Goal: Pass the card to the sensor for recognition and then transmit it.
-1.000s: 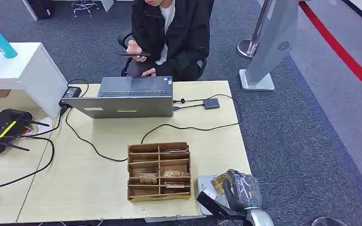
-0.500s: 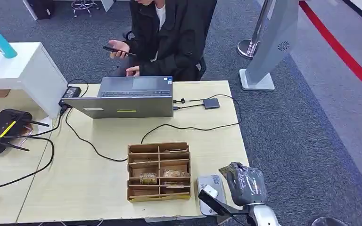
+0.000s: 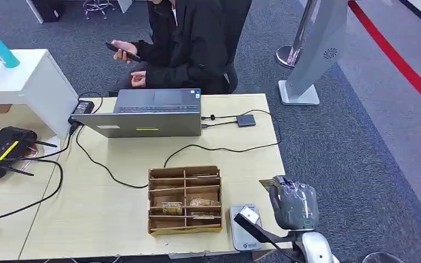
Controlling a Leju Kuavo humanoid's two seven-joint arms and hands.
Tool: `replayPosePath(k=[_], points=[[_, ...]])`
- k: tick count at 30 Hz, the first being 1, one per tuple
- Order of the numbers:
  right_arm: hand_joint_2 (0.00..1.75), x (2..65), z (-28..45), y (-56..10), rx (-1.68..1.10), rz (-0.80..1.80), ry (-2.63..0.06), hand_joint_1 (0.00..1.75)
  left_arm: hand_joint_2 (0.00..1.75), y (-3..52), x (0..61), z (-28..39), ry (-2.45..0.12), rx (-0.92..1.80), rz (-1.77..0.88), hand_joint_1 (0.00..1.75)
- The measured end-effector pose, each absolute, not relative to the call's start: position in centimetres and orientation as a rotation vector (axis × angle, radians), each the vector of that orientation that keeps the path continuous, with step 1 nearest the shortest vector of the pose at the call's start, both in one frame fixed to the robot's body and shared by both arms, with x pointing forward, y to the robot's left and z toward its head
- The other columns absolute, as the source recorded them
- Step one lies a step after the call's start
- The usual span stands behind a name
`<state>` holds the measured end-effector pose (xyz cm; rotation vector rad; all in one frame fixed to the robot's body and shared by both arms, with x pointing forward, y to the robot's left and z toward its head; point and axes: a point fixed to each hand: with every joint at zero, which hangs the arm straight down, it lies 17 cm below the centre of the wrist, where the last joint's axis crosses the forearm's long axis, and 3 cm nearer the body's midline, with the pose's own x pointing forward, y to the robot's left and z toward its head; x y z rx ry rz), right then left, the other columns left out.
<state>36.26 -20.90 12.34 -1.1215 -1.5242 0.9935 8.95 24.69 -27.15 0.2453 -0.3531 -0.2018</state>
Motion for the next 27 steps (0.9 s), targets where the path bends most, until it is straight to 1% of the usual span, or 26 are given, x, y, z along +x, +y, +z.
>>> replayPosePath(k=[9, 15, 20, 23, 27], points=[[1.75, 36.3, 12.7, -21.1, -1.135, 0.989, -1.529, 1.75, 0.0, 24.7, 9.0, -27.1, -0.354, 0.245, -0.203, 0.0], [1.75, 36.6, 15.0, -20.9, -1.202, 1.008, -1.587, 1.75, 0.0, 24.5, 9.0, -27.2, -0.356, 0.238, -0.222, 0.0], [1.75, 37.6, 18.6, -20.1, -1.272, 1.014, -1.683, 1.75, 0.0, 24.3, 9.3, -27.1, -0.364, 0.229, -0.229, 0.0], [1.75, 38.6, 22.7, -18.0, -1.357, 1.049, -1.81, 1.75, 0.0, 23.8, 9.7, -27.0, -0.374, 0.216, -0.253, 0.0], [1.75, 40.1, 27.3, -16.0, -1.426, 1.048, -1.916, 1.75, 0.0, 23.5, 10.8, -26.9, -0.386, 0.209, -0.277, 0.0]])
